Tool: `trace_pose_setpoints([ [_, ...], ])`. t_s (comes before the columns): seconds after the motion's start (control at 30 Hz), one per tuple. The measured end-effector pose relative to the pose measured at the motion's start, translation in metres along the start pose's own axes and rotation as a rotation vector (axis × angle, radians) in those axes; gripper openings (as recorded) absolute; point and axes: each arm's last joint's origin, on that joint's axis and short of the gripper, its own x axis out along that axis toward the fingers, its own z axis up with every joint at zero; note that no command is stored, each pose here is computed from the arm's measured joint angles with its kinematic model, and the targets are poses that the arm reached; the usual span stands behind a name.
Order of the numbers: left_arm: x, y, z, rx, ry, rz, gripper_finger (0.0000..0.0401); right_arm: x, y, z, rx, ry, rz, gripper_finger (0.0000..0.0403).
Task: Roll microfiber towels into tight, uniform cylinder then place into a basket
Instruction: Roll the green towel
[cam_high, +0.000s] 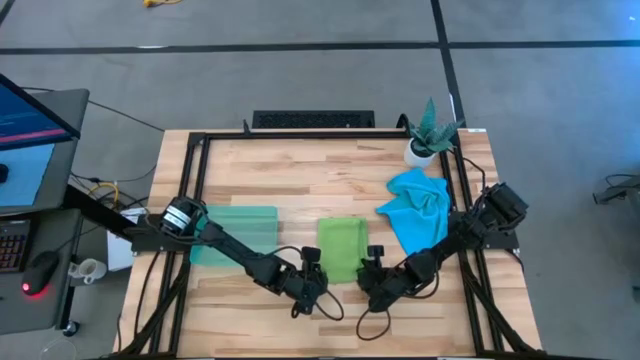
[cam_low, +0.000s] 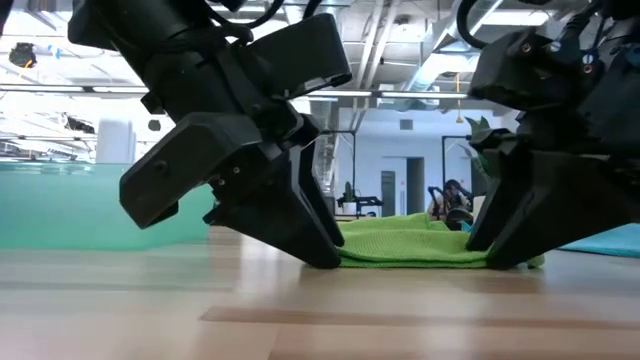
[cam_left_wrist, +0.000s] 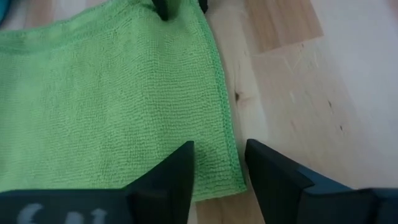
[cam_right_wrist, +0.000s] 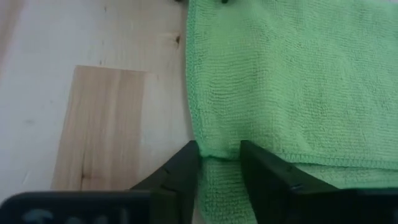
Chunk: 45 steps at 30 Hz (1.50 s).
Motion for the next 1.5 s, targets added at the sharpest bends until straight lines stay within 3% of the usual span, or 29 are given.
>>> trace_pose_setpoints([
  [0.4,0.002,0.002,-0.002,-0.011,0.017,-0.010,0.0006,0.001,0.000,0.000,-0.029,0.013,0.016,0.0040],
  [0.57,-0.001,0.001,0.005,-0.007,0.030,-0.052,0.0009,-0.004,0.005,0.007,-0.071,0.034,0.051,0.0008],
  [0.97,-0.027,-0.016,0.029,0.020,0.127,-0.061,0.0005,-0.031,0.031,0.034,-0.121,0.036,0.121,0.0005],
  [1.2,-0.047,-0.027,0.047,0.035,0.115,-0.083,0.0003,-0.042,0.042,0.044,-0.122,0.017,0.214,0.0013],
  [1.5,-0.064,-0.039,0.061,-0.039,0.097,-0.160,0.0002,-0.049,0.050,0.049,-0.090,0.050,0.370,0.0010],
])
